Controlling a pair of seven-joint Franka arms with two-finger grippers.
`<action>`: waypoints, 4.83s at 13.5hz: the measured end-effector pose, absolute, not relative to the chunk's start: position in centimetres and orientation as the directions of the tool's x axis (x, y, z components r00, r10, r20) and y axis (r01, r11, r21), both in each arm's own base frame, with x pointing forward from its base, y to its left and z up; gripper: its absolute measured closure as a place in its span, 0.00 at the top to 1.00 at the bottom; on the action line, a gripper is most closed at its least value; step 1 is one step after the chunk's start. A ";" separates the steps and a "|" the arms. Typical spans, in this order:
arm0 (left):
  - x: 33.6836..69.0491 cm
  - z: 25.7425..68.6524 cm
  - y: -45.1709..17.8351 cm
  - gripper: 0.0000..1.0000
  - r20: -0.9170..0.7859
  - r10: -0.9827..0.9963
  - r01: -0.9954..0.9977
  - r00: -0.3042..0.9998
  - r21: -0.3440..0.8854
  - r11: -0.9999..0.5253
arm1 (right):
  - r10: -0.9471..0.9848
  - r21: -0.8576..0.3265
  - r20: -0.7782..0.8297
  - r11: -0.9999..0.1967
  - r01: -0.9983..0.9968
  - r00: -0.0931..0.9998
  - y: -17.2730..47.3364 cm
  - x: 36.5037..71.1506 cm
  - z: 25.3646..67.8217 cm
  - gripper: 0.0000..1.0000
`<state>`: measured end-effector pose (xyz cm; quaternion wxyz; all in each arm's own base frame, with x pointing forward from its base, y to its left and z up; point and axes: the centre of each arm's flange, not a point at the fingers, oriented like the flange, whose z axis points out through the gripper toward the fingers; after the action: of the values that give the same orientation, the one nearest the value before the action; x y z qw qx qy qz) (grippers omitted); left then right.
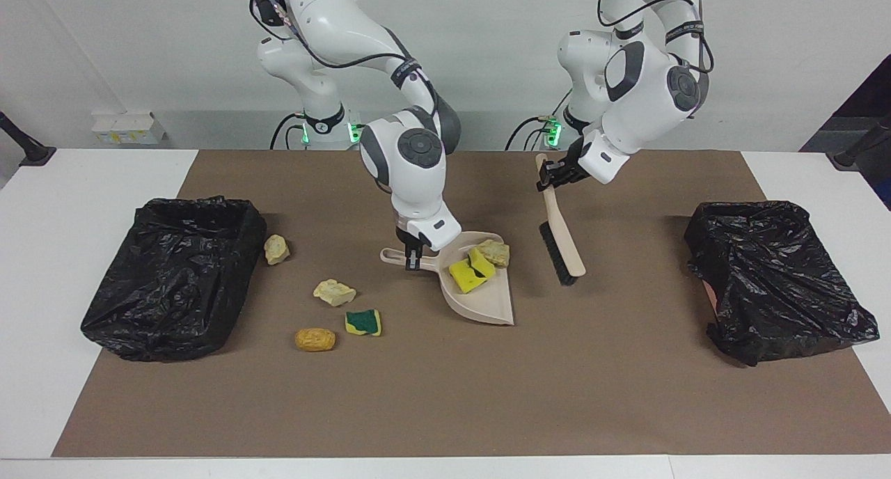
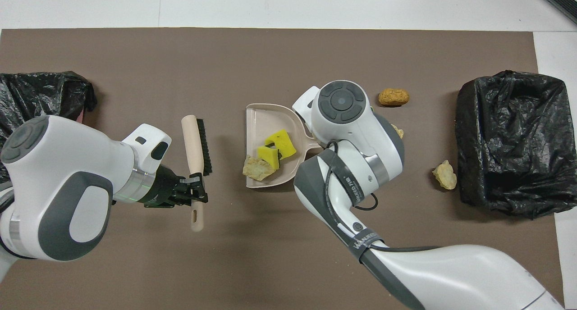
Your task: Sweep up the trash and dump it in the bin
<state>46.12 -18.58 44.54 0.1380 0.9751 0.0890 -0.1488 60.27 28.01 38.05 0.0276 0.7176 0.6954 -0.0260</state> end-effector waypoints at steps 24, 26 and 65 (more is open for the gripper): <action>32.6 34.8 -30.0 0.26 -0.150 0.048 0.061 0.988 0.087 -0.994 | 0.986 0.033 -0.020 -0.167 0.985 0.168 -30.9 57.8 50.6 0.31; 32.6 34.8 -30.0 0.30 -0.150 0.051 0.064 0.987 0.087 -0.994 | 0.970 0.114 -0.058 -0.230 0.966 0.238 -33.6 57.4 51.3 0.31; 51.7 64.4 -3.5 1.00 0.013 0.013 0.012 1.000 0.057 -0.998 | 0.368 0.048 -0.927 -0.088 0.995 0.077 -13.0 61.6 60.9 0.31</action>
<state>51.71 -3.46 64.42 0.0284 0.9996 0.0061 0.0067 61.56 -12.95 60.88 0.3924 0.6201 0.5494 -0.3995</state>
